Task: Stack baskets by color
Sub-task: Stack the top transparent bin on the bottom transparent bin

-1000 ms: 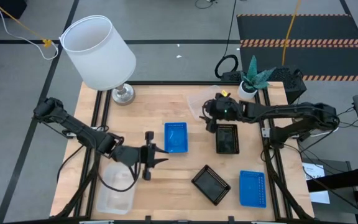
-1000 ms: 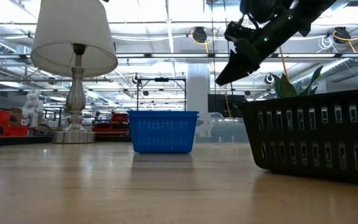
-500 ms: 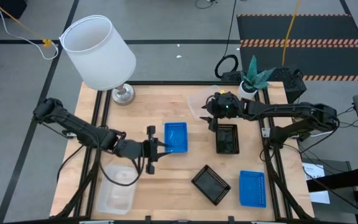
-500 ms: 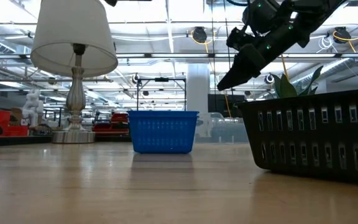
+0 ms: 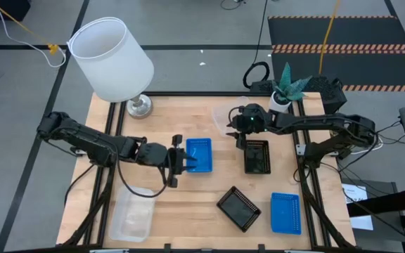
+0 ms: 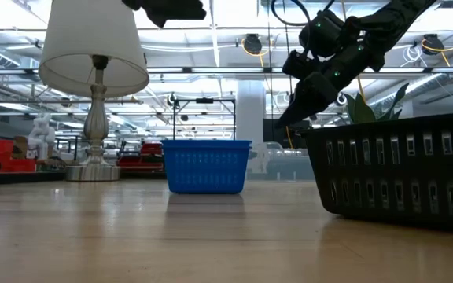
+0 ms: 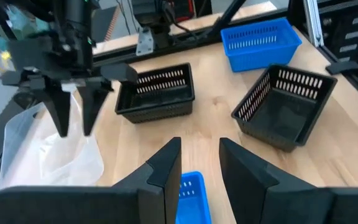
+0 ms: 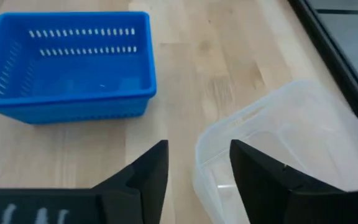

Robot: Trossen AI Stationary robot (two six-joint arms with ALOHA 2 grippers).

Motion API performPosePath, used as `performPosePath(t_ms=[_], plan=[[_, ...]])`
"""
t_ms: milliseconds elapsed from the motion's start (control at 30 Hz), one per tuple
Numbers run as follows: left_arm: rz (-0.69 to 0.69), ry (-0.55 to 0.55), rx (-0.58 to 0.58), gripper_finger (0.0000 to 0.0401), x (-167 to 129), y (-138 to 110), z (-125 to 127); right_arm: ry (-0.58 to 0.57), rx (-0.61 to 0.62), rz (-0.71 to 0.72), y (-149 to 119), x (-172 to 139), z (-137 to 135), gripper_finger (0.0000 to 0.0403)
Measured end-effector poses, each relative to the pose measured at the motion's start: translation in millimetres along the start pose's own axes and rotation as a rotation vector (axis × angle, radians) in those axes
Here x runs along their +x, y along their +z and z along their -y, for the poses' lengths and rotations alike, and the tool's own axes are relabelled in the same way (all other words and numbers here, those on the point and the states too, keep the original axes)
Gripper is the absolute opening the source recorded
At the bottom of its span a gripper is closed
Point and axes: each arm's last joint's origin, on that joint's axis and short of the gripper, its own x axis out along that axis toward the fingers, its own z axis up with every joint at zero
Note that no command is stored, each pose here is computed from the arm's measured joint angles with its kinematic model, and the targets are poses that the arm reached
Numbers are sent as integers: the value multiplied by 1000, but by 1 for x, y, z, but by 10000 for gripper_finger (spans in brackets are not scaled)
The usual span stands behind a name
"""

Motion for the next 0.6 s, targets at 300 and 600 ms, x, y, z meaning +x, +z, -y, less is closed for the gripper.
performPosePath(t_ms=[300, 600], plan=[[-57, -14, -3, 111, -1, -6, 3, -13, 26, -32, -7, 13, 7, 125], [-57, -13, -15, 111, -1, -6, 3, -34, 15, -72, -16, 30, 9, 170]])
